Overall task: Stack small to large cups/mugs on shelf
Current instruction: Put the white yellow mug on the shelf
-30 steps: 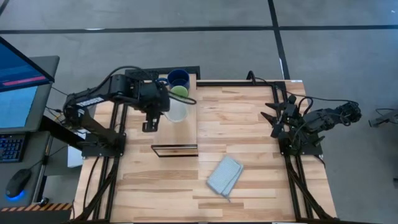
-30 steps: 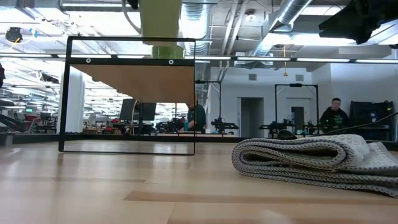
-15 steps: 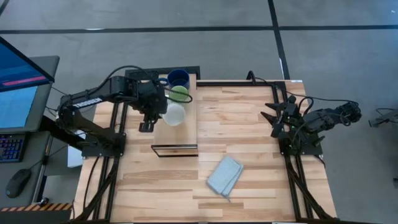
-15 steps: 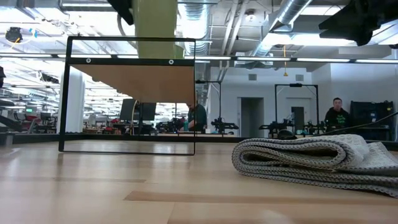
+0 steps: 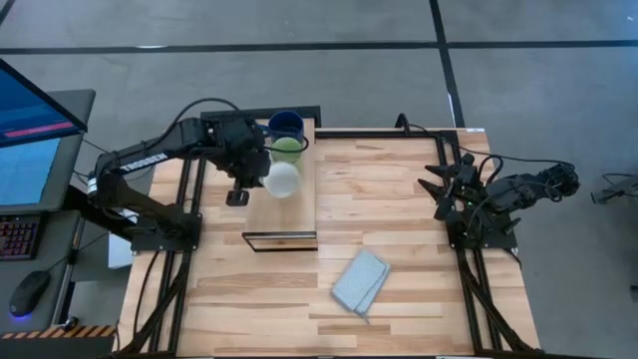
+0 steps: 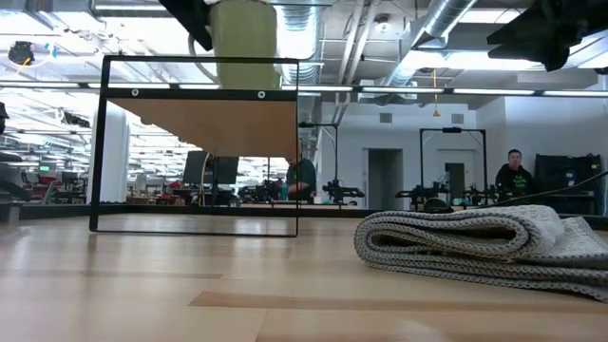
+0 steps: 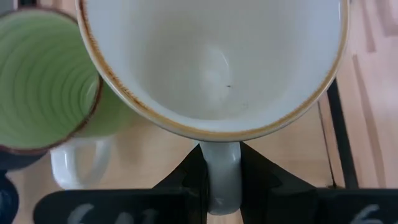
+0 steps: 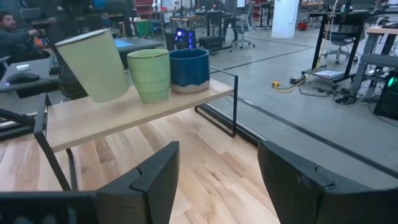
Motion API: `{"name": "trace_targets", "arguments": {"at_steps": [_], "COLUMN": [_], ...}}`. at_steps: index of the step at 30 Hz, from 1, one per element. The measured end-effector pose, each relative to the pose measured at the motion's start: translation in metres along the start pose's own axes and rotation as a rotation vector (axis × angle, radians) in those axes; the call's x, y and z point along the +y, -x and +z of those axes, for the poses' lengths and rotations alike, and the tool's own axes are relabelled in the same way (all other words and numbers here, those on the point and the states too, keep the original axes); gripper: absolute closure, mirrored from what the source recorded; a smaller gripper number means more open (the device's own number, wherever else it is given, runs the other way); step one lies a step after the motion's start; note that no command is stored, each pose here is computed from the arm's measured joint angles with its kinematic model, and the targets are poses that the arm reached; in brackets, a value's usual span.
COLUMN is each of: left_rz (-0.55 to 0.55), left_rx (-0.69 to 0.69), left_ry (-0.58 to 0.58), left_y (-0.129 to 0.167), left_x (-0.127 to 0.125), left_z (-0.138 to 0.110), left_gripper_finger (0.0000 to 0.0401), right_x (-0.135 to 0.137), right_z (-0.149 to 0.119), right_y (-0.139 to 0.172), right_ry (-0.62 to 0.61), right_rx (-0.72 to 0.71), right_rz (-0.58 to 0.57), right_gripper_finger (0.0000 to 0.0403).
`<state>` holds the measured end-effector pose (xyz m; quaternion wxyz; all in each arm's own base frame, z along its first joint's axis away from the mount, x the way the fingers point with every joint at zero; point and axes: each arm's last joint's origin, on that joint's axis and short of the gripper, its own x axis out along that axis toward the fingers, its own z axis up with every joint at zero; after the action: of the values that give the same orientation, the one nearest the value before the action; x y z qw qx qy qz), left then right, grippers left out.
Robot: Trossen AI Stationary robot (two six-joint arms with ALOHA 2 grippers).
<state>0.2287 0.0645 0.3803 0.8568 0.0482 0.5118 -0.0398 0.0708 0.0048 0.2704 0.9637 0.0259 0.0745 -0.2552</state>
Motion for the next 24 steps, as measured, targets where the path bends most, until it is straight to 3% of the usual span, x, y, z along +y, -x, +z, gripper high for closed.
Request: {"name": "trace_targets", "arguments": {"at_steps": [14,24], "left_rz": [-0.069,-0.07], "left_rx": [0.067,0.053], "left_ry": [0.008,0.071], "left_y": [-0.026,-0.024], "left_x": [0.005,0.015], "left_z": [-0.004,-0.008], "left_gripper_finger": [0.0363,0.0363], "right_x": [0.0,0.0], "right_z": [0.0,-0.001], "right_y": [0.0,0.0], "right_ry": [0.001,0.005], "right_rx": [0.001,0.004], "right_rz": [0.0,-0.001], "right_gripper_finger": [0.0163,0.0163]}}
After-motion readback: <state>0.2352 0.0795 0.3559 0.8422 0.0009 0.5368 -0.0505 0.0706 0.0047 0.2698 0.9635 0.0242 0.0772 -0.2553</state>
